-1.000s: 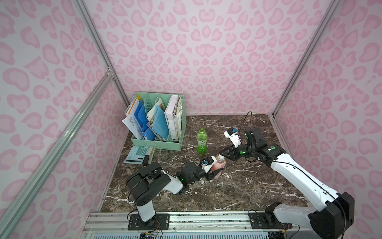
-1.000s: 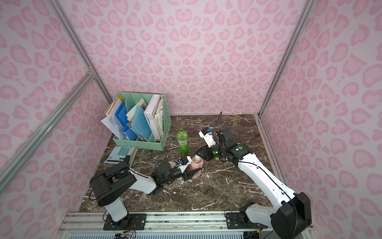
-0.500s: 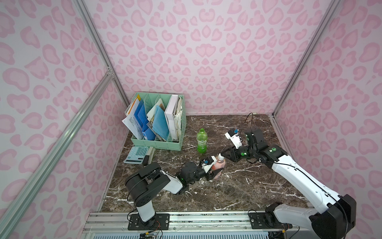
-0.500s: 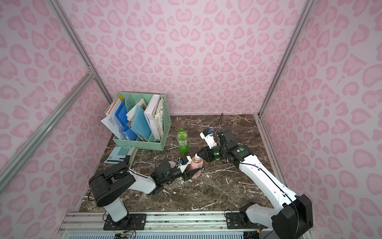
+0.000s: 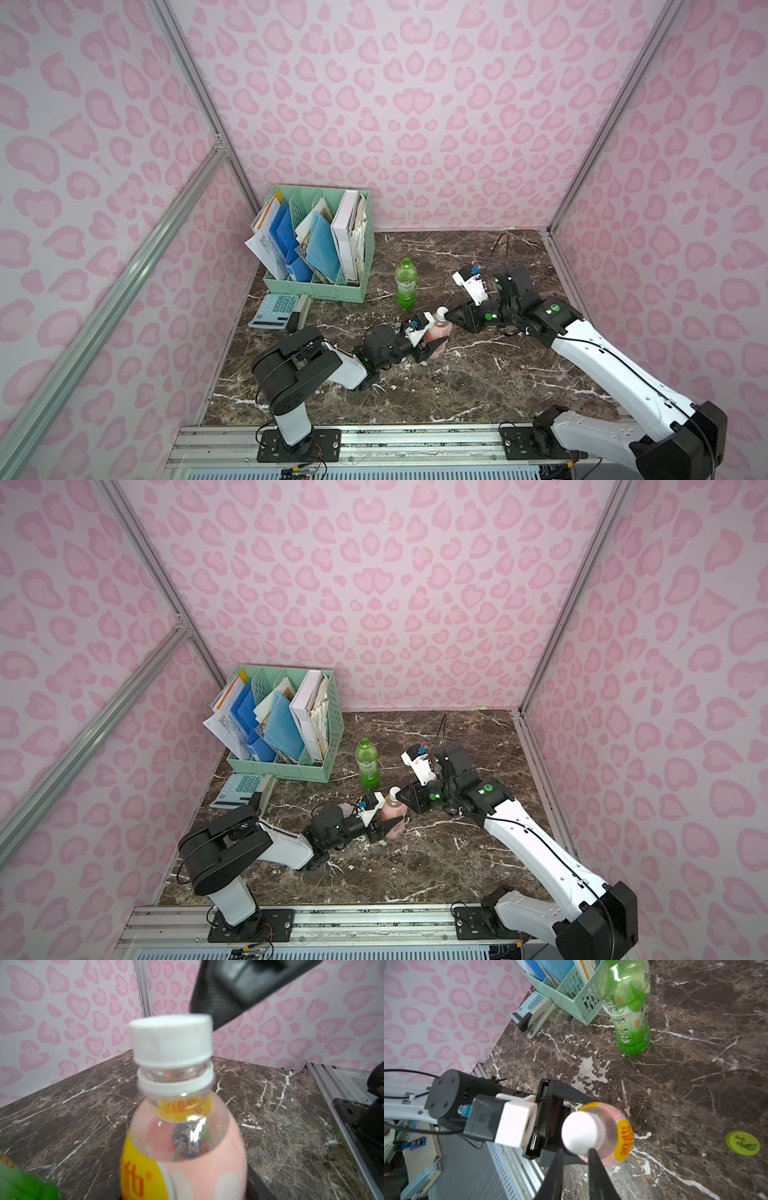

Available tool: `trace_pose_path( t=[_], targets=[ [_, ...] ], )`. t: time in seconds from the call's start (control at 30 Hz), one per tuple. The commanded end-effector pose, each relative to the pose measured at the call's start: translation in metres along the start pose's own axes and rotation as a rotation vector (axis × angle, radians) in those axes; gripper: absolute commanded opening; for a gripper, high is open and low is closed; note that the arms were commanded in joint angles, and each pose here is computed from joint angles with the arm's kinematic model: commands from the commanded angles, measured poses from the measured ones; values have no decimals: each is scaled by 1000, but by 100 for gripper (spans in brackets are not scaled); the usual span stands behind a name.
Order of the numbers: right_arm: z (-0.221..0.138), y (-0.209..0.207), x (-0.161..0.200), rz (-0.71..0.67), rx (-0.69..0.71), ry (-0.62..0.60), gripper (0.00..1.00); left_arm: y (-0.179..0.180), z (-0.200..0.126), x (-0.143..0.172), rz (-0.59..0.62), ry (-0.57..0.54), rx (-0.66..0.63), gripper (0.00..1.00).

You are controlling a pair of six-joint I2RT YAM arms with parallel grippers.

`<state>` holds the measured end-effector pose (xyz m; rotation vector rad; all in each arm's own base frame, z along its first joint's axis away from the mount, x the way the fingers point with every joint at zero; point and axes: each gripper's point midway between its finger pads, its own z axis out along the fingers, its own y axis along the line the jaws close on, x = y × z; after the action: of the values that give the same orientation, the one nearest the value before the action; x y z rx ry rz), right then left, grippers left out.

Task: Screw on the bottle caps
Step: Screw the bottle cap onto the plastic bottle.

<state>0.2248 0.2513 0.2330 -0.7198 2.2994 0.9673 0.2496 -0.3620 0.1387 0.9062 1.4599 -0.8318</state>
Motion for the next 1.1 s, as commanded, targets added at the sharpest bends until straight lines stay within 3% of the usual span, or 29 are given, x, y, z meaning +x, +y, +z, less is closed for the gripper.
trace_pose_path(
  t=[0.0,0.23,0.43,1.07],
  targets=[
    [-4,5,5,18,-9,8,25,-2,-1,17,-15,69,10,56],
    [-15,-6,-21,2,21,-70,29,-4,0,17,-14,69,23,56],
    [3,-5,-41,-31,-34,-59,29,-5,-1,18,-10,72,28,56],
    [17,-9,-19,-16,-62,-10,25,-4,-1,14,-18,63,24,55]
  ],
)
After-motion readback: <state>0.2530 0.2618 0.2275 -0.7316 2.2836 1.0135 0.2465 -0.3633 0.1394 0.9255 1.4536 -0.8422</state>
